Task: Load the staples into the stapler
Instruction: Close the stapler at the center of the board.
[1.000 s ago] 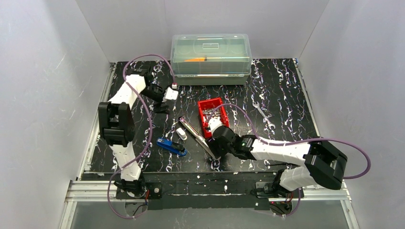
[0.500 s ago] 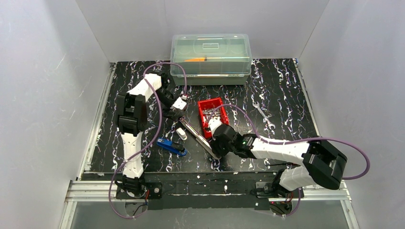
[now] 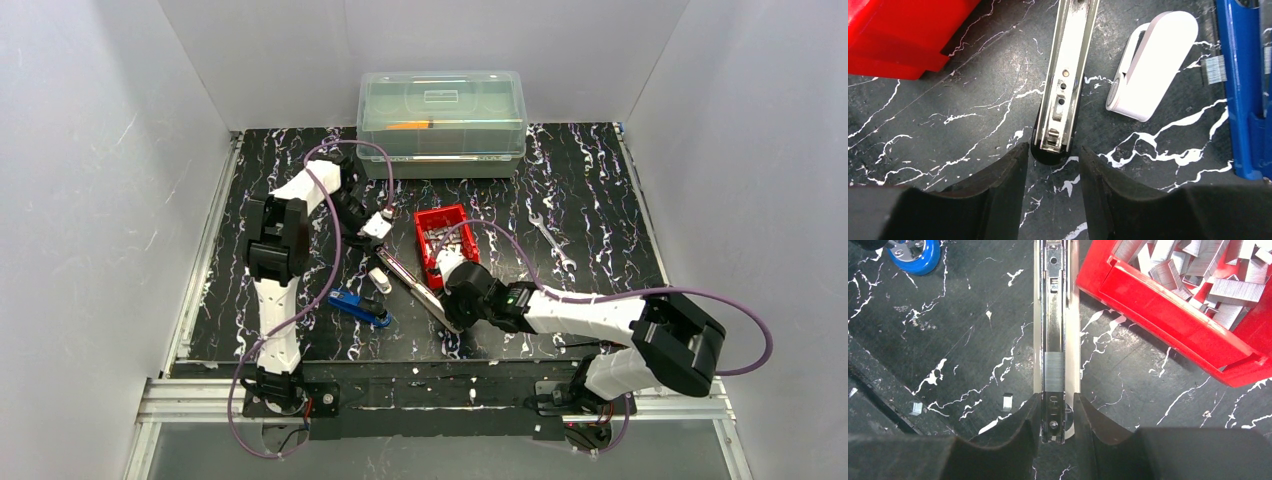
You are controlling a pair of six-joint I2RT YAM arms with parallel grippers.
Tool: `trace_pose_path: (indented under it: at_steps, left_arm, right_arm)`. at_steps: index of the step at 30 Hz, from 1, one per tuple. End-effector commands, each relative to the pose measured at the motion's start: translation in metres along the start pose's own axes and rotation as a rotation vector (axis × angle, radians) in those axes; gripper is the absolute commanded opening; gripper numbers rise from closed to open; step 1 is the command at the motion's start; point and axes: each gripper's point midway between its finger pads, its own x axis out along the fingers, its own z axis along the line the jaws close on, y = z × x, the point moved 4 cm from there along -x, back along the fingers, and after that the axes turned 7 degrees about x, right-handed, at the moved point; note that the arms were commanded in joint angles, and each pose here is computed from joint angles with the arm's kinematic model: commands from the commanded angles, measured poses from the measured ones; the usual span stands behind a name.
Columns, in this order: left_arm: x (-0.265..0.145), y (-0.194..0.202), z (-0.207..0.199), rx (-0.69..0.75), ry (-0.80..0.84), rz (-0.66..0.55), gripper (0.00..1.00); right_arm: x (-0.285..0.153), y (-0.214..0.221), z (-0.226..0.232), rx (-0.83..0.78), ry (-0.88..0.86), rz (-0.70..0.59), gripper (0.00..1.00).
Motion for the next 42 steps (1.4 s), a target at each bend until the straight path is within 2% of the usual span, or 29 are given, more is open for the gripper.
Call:
trace_pose_path:
  at_steps: [1,8,16,18,32,37,42]
  left_arm:
    - [0.009,-0.001,0.011,0.278,-0.004,0.0,0.4]
    - [0.014,0.0,0.01,0.296,0.005,0.0,0.42]
    - [-0.011,-0.01,0.029,0.28,-0.075,0.059,0.11]
    - [-0.021,-0.019,0.031,0.28,-0.099,0.071,0.07]
    - [-0.059,-0.088,0.009,0.357,-0.208,0.069,0.04]
    - [-0.055,-0.114,0.007,0.39,-0.232,0.009,0.04]
    - [-0.041,-0.131,0.0,0.374,-0.176,-0.046,0.04]
  right_arm:
    - [0.008,-0.003,-0.003,0.024,0.018,-0.031,0.36]
    - [0.014,-0.005,-0.001,0.022,0.018,-0.033,0.33]
    - [0.021,-0.011,0.003,0.01,-0.002,-0.051,0.32]
    - [0.024,-0.013,0.004,0.003,-0.005,-0.056,0.31]
    - [0.069,-0.016,0.009,-0.015,-0.016,-0.076,0.2]
    - [0.083,-0.026,0.016,-0.02,-0.044,-0.101,0.2]
    - [0.094,-0.031,0.022,-0.027,-0.069,-0.118,0.19]
